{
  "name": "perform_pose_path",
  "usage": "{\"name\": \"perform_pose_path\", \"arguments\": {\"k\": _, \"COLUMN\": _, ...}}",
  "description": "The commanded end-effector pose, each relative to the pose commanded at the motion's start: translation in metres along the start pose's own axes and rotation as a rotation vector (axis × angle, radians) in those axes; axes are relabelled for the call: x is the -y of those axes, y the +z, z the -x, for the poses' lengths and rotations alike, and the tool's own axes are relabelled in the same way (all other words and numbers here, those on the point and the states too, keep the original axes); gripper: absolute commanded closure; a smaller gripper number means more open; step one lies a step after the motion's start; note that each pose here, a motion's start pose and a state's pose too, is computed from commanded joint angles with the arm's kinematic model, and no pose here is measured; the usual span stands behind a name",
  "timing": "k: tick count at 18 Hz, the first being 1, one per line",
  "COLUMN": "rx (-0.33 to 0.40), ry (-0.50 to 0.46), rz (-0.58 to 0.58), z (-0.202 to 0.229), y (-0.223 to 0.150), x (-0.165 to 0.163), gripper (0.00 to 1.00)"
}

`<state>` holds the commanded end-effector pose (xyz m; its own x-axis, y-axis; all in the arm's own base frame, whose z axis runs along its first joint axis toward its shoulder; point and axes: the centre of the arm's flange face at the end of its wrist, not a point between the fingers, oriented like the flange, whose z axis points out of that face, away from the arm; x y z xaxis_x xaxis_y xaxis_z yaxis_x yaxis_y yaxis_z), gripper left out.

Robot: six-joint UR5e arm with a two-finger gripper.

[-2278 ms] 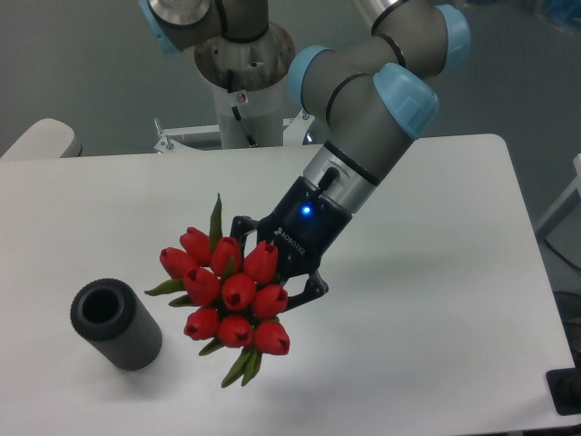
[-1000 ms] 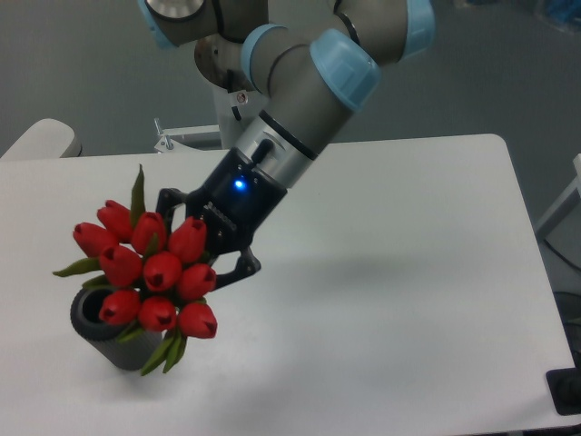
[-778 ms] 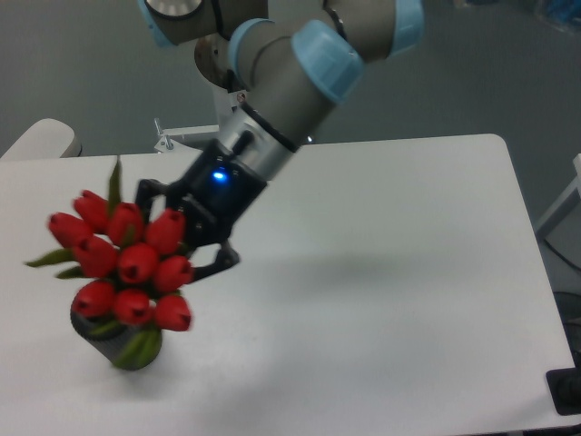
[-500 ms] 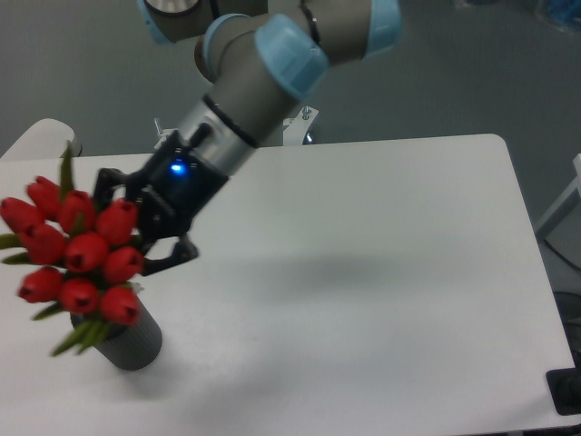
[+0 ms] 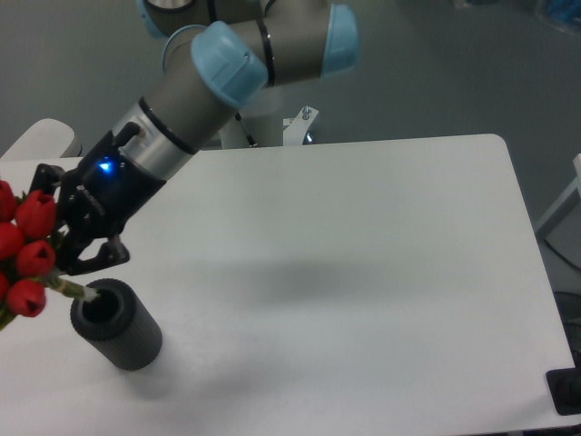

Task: Insert the flowers into the vase
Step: 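Lower the tulip stems down into the vase opening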

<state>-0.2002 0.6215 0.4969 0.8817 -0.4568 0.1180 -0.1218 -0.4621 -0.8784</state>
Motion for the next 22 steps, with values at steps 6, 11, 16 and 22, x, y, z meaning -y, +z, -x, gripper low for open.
{"name": "perform_pose_path", "arguments": {"k": 6, "rx": 0.000, "ry": 0.018, "rz": 0.001, "z": -0.001, "y": 0.001, "x": -0.006, "gripper": 0.64}}
{"name": "perform_pose_path", "arguments": {"k": 11, "rx": 0.000, "ry": 0.048, "rz": 0.003, "z": 0.000, "y": 0.001, "x": -0.009, "gripper": 0.64}}
{"name": "perform_pose_path", "arguments": {"k": 16, "rx": -0.008, "ry": 0.083, "rz": 0.013, "z": 0.001, "y": 0.005, "x": -0.021, "gripper": 0.64}}
{"name": "perform_pose_path", "arguments": {"k": 22, "rx": -0.021, "ry": 0.108, "rz": 0.027, "z": -0.001, "y": 0.010, "x": -0.039, "gripper": 0.64}}
